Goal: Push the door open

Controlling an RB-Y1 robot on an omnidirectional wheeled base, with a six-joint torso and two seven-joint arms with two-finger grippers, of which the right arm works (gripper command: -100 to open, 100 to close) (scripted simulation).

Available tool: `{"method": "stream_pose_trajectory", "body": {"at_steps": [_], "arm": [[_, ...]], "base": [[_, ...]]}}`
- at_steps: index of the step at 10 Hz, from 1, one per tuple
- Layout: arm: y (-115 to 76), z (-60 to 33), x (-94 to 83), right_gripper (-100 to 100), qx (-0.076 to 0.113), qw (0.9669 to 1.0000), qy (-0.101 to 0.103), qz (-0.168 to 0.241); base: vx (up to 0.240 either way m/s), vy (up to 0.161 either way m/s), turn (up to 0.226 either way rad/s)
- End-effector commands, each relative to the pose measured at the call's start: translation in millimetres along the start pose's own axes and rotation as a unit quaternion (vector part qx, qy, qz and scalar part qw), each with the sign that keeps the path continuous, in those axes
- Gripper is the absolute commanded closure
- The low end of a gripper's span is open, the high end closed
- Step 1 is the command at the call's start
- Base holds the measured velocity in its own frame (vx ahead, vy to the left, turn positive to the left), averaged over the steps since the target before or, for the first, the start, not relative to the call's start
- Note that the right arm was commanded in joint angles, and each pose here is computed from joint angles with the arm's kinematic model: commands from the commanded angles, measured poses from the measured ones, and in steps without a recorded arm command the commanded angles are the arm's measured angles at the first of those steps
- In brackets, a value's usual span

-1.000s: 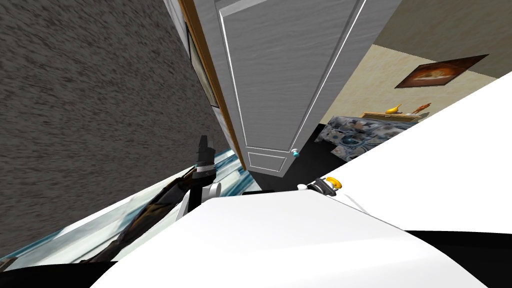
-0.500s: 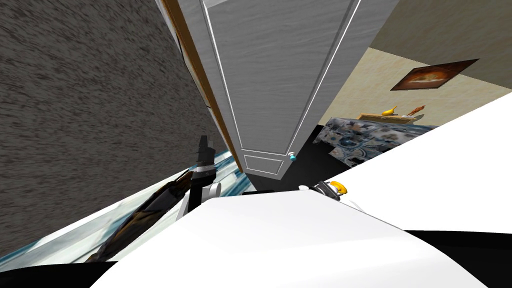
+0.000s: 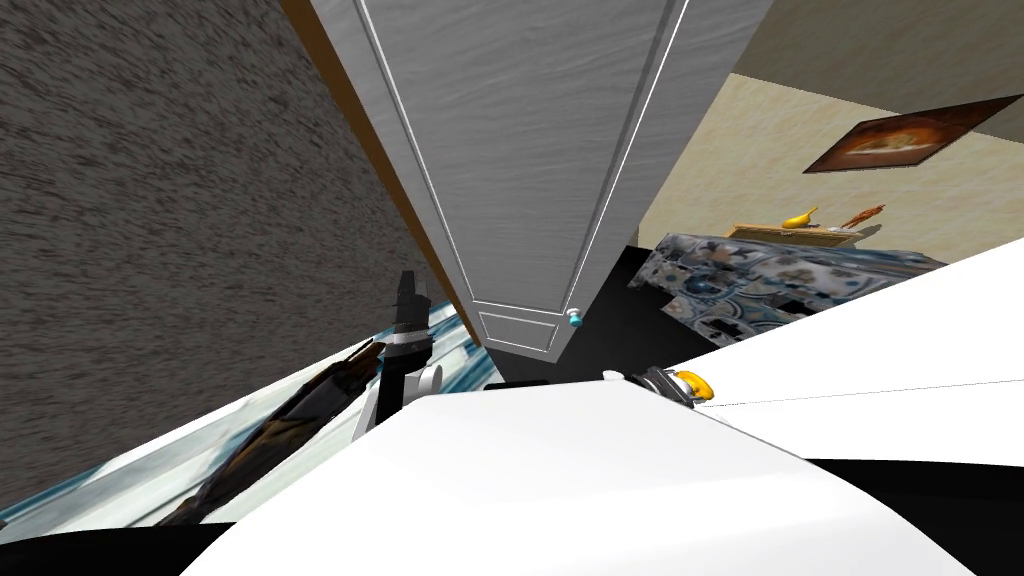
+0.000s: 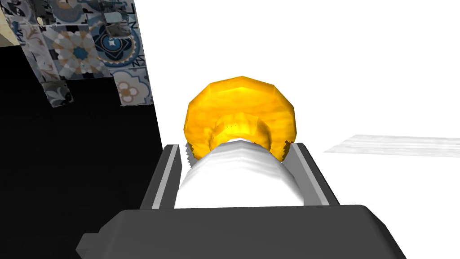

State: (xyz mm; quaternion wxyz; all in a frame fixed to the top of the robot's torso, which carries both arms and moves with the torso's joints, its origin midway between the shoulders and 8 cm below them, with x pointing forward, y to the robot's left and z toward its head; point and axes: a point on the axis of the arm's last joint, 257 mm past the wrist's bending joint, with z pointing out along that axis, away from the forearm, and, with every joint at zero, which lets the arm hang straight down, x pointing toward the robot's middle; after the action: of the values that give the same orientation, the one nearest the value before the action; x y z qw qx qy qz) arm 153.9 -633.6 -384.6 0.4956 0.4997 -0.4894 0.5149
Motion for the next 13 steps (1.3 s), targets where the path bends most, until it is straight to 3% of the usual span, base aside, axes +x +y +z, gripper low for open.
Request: {"method": "stream_pose_trajectory", "body": {"at_steps": [1,2,3,5,6,7,9,10,11,13], "arm": [[22.1,2.9,-0.4,100,-0.029,0.9996,-0.001,-0.004],[33.3,5.0,-0.1,100,-0.047,0.9989,0.000,-0.004],[33.3,5.0,-0.1,100,-0.047,0.9989,0.000,-0.004],[56.8,8.1,0.3,100,-0.084,0.9965,0.001,-0.003],[56.8,8.1,0.3,100,-0.084,0.9965,0.001,-0.003],[74.7,8.9,0.2,100,-0.112,0.9937,0.000,-0.003],[92.1,8.7,-0.3,100,-0.140,0.9902,0.000,-0.004],[92.3,8.5,-0.7,100,-0.140,0.9902,-0.001,-0.004],[108.5,7.4,-1.0,100,-0.166,0.9861,-0.002,-0.004],[123.5,5.3,-1.9,100,-0.190,0.9817,-0.003,-0.005]], "base": [[0.029,-0.095,0.063],[0.061,-0.166,0.094],[0.032,-0.134,0.021],[0.036,-0.142,0.054],[0.035,-0.137,0.027],[0.043,-0.157,0.050],[0.034,-0.172,0.064],[0.033,-0.113,0.023],[0.050,-0.148,0.048],[0.025,-0.198,0.056]]}}
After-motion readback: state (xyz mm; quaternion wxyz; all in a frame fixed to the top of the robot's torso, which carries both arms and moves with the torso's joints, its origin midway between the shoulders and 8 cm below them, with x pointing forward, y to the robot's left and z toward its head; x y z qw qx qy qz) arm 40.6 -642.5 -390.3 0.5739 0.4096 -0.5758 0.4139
